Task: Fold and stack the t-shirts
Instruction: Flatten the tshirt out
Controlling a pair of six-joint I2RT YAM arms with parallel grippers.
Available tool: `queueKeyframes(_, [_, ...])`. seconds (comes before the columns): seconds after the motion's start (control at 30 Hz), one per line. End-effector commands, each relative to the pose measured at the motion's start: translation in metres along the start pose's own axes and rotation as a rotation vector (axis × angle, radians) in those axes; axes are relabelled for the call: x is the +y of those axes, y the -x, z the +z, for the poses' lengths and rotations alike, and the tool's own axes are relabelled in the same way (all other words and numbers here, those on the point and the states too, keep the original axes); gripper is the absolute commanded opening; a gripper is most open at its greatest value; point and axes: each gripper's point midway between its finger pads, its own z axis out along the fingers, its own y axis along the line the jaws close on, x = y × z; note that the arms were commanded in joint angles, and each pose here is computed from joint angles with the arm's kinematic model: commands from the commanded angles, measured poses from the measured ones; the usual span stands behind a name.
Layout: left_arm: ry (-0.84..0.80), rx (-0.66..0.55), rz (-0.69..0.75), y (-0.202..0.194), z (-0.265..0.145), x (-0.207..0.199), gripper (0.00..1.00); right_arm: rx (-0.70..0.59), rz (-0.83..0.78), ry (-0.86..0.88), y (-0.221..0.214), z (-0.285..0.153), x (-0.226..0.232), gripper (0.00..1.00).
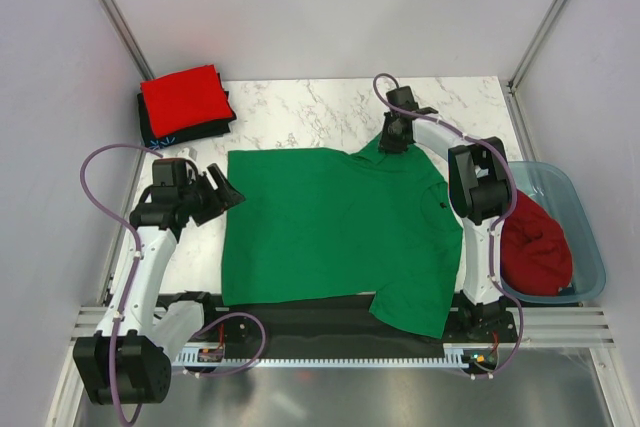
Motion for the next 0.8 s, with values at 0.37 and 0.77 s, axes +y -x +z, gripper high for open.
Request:
queueKeyframes(0.37, [-0.019,0.015,0.047,-0.003,0.001,-0.002,0.76,-0.136,0.09,0.26,0.084,-0.017,0.089,0.0])
queueKeyframes(0.77, [-0.002,0.033,0.043,-0.006,0.006,0.0,0.75,-0.154,0.003,0.358,0.094,-0.016,0.117,0.94])
